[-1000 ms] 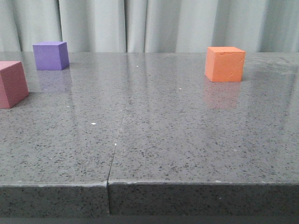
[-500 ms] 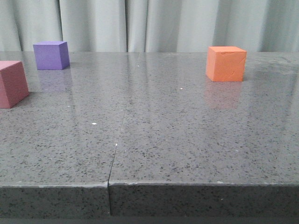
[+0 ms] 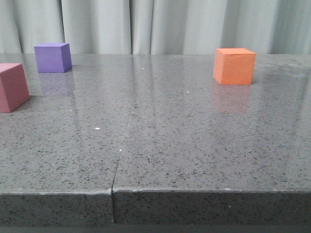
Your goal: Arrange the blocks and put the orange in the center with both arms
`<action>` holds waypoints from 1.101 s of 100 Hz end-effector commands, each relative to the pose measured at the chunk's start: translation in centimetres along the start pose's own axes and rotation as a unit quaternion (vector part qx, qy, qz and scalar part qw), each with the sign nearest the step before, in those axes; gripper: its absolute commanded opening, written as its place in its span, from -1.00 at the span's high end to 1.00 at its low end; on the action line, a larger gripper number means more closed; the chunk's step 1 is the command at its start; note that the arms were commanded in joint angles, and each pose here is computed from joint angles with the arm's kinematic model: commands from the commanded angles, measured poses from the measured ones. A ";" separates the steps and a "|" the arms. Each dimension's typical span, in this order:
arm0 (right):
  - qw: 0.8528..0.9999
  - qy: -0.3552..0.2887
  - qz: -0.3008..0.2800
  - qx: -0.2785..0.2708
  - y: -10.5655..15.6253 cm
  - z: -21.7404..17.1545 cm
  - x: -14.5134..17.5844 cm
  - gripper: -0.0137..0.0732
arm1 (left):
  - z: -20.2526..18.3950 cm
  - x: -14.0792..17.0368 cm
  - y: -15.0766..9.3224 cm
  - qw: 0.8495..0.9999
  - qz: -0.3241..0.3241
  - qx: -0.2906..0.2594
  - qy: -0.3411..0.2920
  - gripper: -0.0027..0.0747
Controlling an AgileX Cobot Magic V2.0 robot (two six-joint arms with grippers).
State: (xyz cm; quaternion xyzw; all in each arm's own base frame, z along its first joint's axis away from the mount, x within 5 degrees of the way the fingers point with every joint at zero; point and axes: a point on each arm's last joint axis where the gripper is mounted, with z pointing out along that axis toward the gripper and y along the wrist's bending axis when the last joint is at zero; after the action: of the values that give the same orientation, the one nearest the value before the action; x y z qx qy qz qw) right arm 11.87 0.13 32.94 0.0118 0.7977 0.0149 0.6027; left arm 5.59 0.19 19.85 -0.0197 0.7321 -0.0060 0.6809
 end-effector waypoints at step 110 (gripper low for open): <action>0.954 0.266 0.000 -0.135 10.4 23.2 -13.4 -0.75 | 0.0 0.7 -0.1 0.999 -0.011 0.007 -0.032 0.98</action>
State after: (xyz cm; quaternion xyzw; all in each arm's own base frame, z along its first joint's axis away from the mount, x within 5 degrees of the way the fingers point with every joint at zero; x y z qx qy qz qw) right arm 37.41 10.23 37.76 -0.0645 0.9284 0.1280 0.3427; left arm 5.59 0.19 19.85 -0.0197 0.7321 -0.0060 0.6809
